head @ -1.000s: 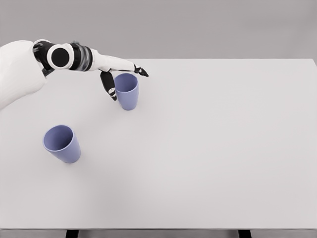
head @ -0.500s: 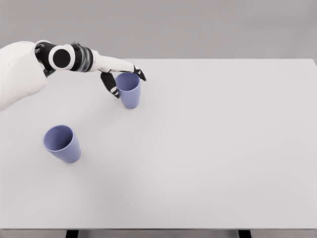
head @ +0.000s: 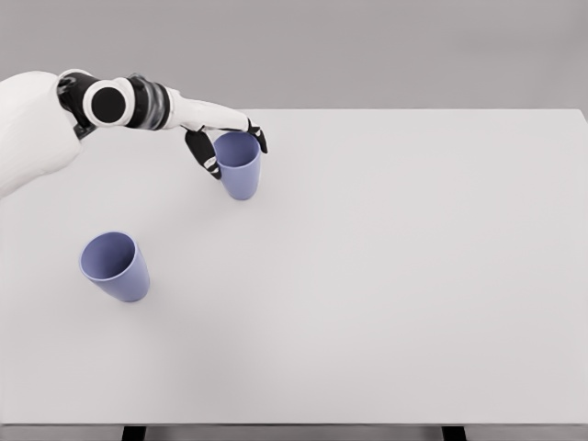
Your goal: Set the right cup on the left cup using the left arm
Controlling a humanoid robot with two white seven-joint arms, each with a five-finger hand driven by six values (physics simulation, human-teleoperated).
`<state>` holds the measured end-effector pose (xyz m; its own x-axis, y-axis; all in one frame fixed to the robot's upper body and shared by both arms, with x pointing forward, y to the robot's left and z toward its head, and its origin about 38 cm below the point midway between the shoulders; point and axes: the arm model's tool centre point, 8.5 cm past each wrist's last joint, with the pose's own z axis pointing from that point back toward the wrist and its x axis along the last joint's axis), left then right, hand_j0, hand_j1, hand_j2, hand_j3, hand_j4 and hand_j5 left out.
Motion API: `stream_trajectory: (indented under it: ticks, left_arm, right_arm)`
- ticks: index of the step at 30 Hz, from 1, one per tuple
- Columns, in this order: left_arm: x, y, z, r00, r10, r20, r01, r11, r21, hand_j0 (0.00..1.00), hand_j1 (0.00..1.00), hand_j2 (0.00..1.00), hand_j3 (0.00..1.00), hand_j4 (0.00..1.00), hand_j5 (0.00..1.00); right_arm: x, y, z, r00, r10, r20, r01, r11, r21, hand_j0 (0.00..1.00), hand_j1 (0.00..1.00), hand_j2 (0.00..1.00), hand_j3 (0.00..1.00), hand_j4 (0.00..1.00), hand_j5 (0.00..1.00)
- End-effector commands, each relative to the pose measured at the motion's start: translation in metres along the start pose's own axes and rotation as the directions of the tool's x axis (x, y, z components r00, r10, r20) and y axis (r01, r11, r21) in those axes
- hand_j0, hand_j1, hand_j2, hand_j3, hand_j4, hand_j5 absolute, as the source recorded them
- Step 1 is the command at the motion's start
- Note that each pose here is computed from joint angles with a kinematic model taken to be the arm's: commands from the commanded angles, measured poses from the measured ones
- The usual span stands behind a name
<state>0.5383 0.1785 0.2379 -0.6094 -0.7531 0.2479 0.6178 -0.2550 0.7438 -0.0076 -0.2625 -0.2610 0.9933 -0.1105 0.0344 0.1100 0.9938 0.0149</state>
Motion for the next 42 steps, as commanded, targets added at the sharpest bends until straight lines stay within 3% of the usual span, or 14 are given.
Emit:
stream_trajectory:
  ticks: [1, 23, 42]
  left_arm:
    - [0.0, -0.001, 0.006, 1.0, -0.005, 0.006, 0.005, 1.0, 0.003, 0.72, 0.72, 0.72, 0.72, 0.72, 0.72]
    - [0.018, 0.003, 0.1, 0.991, -0.121, 0.058, 0.117, 0.991, 0.069, 0.71, 0.71, 0.71, 0.71, 0.71, 0.71]
    - [0.025, -0.002, 0.167, 0.989, -0.142, 0.053, 0.135, 0.984, 0.115, 0.71, 0.71, 0.71, 0.71, 0.71, 0.71]
  right_arm:
    - [0.0, 0.0, 0.0, 1.0, 0.0, 0.0, 0.0, 1.0, 0.0, 1.0, 1.0, 1.0, 1.0, 1.0, 1.0]
    - [0.0, 0.0, 0.0, 1.0, 0.0, 0.0, 0.0, 1.0, 0.0, 1.0, 1.0, 1.0, 1.0, 1.0, 1.0]
    - [0.0, 0.0, 0.0, 1.0, 0.0, 0.0, 0.0, 1.0, 0.0, 1.0, 1.0, 1.0, 1.0, 1.0, 1.0]
